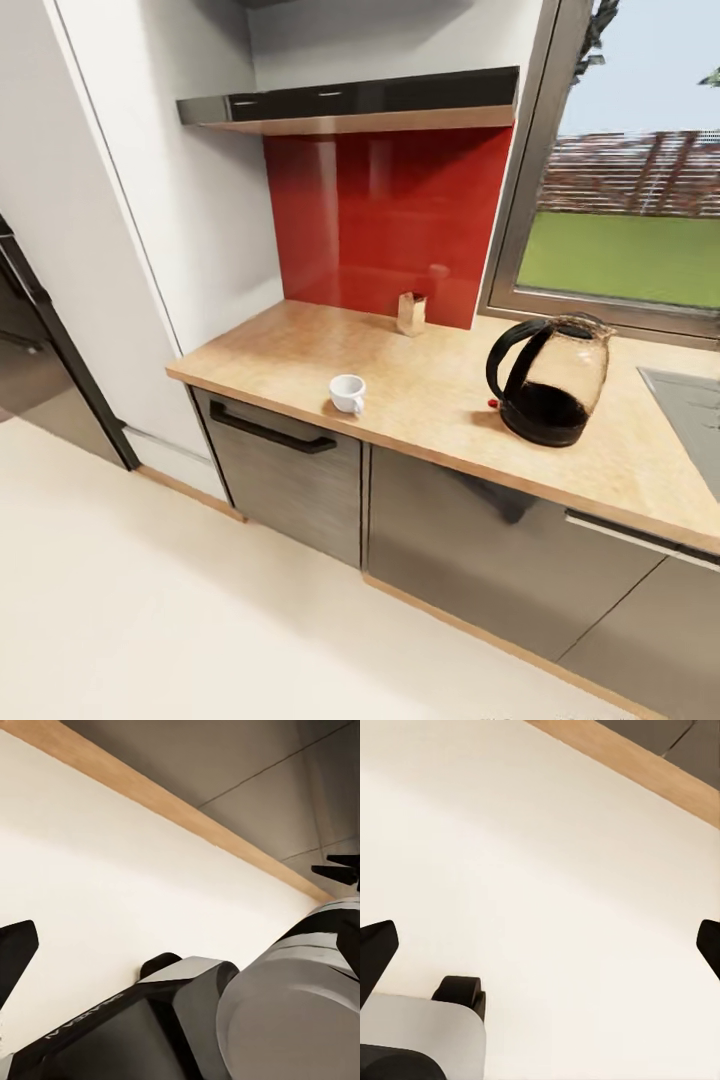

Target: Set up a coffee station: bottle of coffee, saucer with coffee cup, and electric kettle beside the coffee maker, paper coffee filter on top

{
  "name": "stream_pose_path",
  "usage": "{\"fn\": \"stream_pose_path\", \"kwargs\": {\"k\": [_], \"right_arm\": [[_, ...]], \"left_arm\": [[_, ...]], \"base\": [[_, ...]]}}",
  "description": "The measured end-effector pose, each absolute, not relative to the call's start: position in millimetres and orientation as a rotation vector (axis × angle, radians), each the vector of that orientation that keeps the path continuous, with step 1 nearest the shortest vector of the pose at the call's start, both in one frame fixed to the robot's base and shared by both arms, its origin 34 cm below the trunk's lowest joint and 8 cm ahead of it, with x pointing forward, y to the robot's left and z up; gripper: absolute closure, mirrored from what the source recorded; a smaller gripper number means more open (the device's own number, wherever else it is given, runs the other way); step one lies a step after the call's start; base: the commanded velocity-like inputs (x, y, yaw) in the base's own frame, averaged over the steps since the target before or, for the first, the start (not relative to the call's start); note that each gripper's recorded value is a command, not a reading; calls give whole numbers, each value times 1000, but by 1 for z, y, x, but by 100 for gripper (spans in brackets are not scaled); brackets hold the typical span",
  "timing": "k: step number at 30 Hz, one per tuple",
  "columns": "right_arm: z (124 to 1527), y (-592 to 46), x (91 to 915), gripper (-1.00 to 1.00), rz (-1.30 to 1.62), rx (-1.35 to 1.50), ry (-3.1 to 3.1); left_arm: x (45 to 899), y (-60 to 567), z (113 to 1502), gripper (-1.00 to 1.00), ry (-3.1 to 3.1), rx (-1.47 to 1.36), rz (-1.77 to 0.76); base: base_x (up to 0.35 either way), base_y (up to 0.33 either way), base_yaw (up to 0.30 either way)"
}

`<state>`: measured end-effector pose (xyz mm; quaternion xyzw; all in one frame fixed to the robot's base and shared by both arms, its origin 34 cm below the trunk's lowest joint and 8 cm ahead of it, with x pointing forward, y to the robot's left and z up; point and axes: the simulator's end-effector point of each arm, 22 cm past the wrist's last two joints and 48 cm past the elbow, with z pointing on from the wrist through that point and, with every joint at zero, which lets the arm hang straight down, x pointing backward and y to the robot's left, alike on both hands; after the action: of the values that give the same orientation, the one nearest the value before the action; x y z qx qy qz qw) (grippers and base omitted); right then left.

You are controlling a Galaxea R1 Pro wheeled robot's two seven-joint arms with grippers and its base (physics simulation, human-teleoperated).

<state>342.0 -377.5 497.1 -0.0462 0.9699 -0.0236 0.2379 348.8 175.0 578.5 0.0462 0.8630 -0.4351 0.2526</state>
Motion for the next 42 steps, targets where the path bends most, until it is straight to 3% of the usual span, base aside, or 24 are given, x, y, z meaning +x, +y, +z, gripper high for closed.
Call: {"fn": "stream_pose_path", "kwargs": {"k": [16,42], "right_arm": [[497,-378,342,-100,-66,-127,2657],[497,-378,342,-100,-67,-128,2657]], "left_arm": [[349,175,579,-100,2347,125,-1182],[349,175,578,-100,2346,124,-1181]], "base": [[189,258,-16],[20,36,-245]]}}
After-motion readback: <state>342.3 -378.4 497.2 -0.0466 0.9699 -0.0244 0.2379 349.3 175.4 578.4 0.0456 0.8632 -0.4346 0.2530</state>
